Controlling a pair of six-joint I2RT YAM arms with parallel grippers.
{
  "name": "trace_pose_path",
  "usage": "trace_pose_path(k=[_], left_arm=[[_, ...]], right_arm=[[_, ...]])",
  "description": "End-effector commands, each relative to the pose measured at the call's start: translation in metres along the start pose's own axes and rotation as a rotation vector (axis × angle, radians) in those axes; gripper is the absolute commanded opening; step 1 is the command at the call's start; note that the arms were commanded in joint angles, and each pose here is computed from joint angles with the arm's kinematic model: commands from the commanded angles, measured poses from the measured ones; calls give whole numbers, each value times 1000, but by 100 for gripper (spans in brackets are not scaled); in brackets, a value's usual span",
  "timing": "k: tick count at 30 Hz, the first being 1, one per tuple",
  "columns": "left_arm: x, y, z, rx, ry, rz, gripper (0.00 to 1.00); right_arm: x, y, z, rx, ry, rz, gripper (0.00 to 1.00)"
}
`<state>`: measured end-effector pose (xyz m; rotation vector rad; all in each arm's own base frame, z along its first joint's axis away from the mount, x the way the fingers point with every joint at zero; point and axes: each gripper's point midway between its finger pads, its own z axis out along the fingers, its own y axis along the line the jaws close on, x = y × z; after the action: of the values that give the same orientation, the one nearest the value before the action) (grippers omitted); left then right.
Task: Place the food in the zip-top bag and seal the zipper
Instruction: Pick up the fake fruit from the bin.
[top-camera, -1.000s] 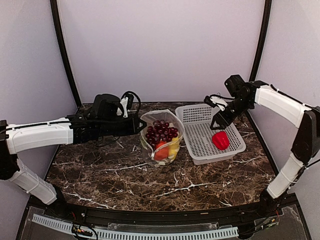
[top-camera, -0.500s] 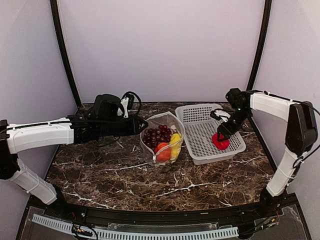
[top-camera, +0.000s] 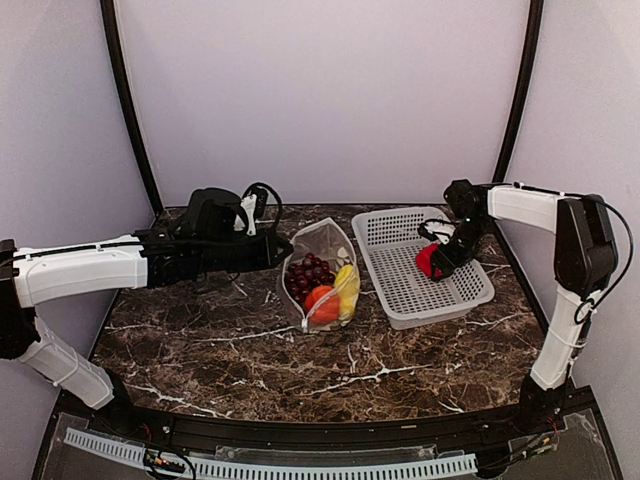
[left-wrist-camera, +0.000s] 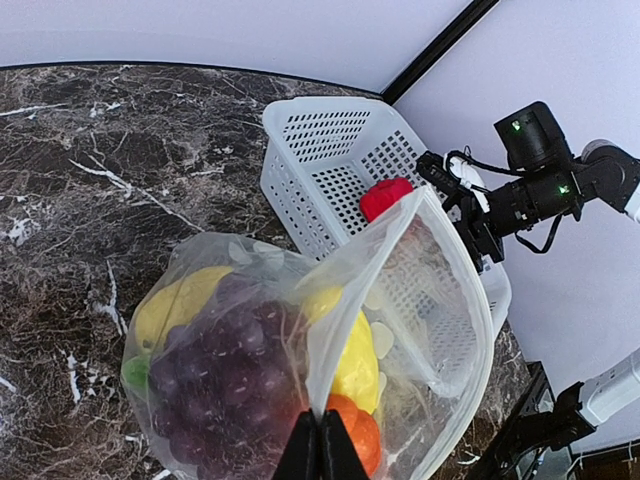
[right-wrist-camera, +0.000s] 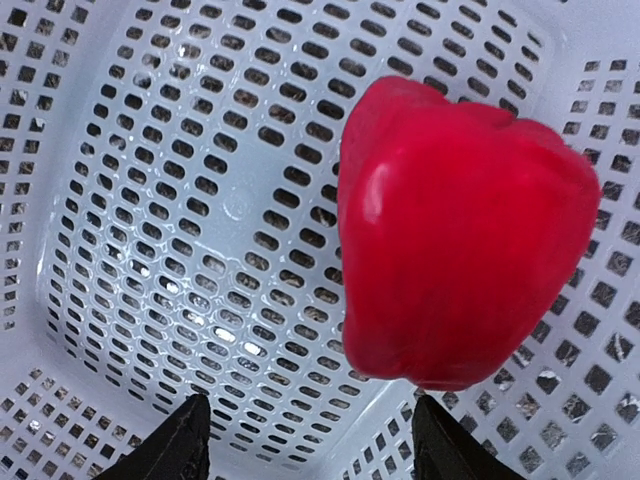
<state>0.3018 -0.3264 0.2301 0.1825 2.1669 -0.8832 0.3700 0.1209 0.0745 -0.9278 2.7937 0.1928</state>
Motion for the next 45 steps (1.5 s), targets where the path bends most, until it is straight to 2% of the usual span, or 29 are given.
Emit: trace_pose_path(k=[1,11,22,26,29,34,38,45], left_arm=[[-8,-4,-5,3,-18,15,2],[-10,-10,-2,22,-14,12,1],[-11,-7,-6,15,-22,4,1],[-11,-8,-5,20,-22,3,1],[-10,-9,-5,22,-20,5,1],[-10,-7,-5,16,-22,5,1],[-11,-8,-4,19,-23,4,1],[-10,-8,-1,19,-16,-3,1]], right_arm=[[-27,-13,-25,61,-95,-15,68],[-68,-36,-15,103,-127,-26,75],[-66,-37,13,61,-71,10,79],[-65,-36,17,54,-68,14,73],[-66,-36,13,56,-73,13,64],[-77,-28,-22,55,-155,1,53],[-91,-5,-73,-11,-287,-35,51],[-103,91,-170,-382,-520,-184,51]])
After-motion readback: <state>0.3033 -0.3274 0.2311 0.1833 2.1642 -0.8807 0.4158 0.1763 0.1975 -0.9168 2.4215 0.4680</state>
